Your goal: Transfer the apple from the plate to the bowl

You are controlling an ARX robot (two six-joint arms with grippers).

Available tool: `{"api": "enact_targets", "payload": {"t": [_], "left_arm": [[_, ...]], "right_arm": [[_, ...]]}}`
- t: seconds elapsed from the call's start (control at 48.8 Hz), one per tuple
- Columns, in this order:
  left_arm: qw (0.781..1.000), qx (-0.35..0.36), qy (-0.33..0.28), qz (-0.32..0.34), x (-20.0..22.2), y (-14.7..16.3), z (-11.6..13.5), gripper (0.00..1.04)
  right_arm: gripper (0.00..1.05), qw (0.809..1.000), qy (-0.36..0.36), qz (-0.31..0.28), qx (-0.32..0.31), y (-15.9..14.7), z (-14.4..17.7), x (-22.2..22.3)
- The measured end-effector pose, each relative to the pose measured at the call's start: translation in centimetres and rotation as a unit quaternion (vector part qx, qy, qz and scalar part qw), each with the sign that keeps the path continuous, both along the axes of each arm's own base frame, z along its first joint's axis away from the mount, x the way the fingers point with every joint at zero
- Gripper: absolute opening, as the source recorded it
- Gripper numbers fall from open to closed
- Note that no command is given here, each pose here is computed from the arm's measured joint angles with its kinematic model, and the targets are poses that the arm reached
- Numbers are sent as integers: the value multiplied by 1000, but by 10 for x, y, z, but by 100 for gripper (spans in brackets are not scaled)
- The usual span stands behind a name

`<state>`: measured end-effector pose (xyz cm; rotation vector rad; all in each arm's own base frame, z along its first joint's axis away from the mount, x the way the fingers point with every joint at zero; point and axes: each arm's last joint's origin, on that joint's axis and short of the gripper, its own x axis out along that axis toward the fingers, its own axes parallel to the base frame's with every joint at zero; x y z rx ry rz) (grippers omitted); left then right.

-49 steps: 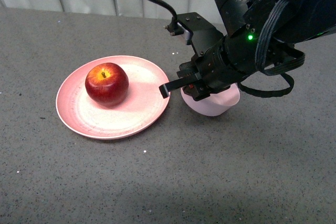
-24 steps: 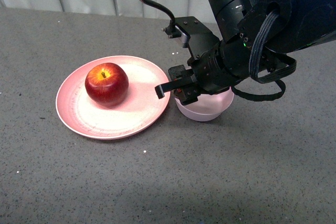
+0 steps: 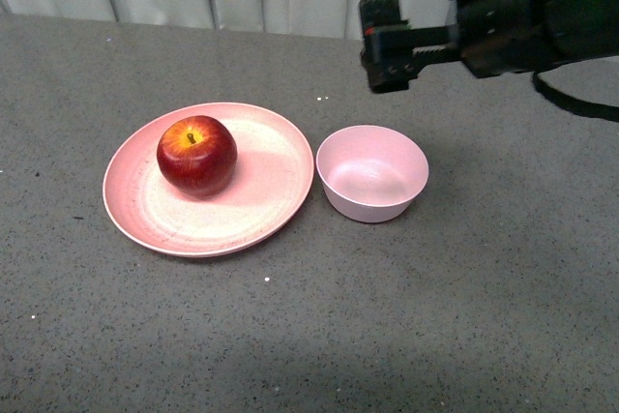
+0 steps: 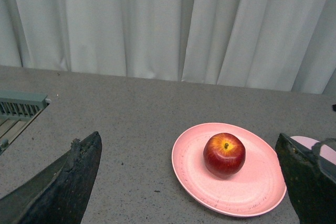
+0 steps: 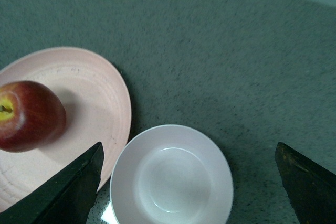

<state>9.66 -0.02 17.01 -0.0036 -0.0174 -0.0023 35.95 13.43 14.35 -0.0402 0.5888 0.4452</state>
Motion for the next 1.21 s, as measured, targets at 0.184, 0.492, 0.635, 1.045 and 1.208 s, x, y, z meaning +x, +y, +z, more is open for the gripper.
{"api": "enact_targets", "payload": {"t": [0.184, 0.492, 0.635, 1.045, 1.208], "left_arm": [[1000, 0, 0, 0, 0, 0, 0, 98], [1000, 0, 0, 0, 0, 0, 0, 98], [1000, 0, 0, 0, 0, 0, 0, 98], [1000, 0, 0, 0, 0, 0, 0, 98], [1000, 0, 0, 0, 0, 0, 0, 98]], "right_arm": [[95, 991, -96, -92, -19, -43, 15, -41], [43, 933, -286, -218, 16, -110, 19, -139], [21, 936, -278, -216, 14, -116, 16, -155], [1, 935, -281, -218, 16, -134, 18, -198], [1, 935, -281, -217, 16, -134, 18, -211]]}}
